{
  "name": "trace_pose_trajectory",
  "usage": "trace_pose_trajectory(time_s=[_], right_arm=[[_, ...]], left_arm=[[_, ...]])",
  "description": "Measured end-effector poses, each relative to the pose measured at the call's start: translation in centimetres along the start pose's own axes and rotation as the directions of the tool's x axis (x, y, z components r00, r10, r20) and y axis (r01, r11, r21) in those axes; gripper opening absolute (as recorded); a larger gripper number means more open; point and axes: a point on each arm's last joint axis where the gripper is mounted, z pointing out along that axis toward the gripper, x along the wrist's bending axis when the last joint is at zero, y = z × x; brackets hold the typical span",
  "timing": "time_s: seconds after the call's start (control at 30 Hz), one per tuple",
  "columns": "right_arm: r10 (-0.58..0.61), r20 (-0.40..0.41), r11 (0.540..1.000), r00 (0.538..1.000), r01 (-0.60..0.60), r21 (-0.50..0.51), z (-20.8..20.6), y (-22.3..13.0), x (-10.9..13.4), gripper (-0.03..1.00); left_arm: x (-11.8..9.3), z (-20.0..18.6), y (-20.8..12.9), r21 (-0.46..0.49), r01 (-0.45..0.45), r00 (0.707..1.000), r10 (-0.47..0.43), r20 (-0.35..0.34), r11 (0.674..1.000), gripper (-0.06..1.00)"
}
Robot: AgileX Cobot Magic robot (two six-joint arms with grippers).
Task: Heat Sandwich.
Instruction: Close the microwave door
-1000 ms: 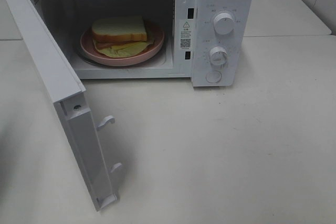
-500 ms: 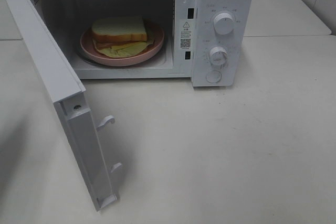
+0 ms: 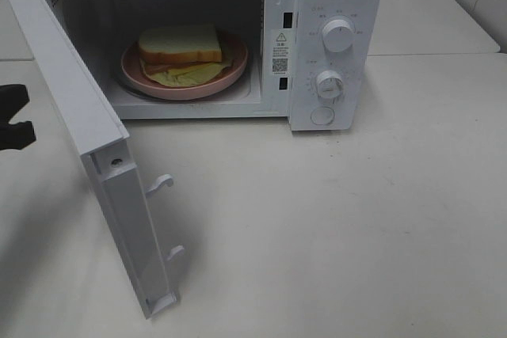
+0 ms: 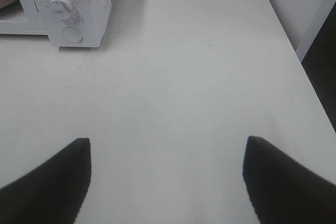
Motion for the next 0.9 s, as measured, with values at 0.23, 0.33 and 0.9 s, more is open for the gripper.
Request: trace_pose_trajectory(time_s=[0.23,0.33,0.9], right_arm=[[0.0,0.0,1.0,1.0,0.0,0.0,0.0,0.0,0.0,0.77],[0.0,0.0,1.0,1.0,0.0,0.0,0.0,0.0,0.0,0.77],[0.0,0.0,1.0,1.0,0.0,0.0,0.0,0.0,0.0,0.77]], left_arm=[[-1.6,1.4,-0.1,0.0,0.011,1.0,-0.011,0.007,1.0,0.0],[-2.6,2.2,0.2,-0.01,0.015,0.999,-0.014,0.033,1.0,0.0],[-9.0,6.3,1.4,-0.031,0.079,0.997,-0.078,0.025,0.996,0.0]])
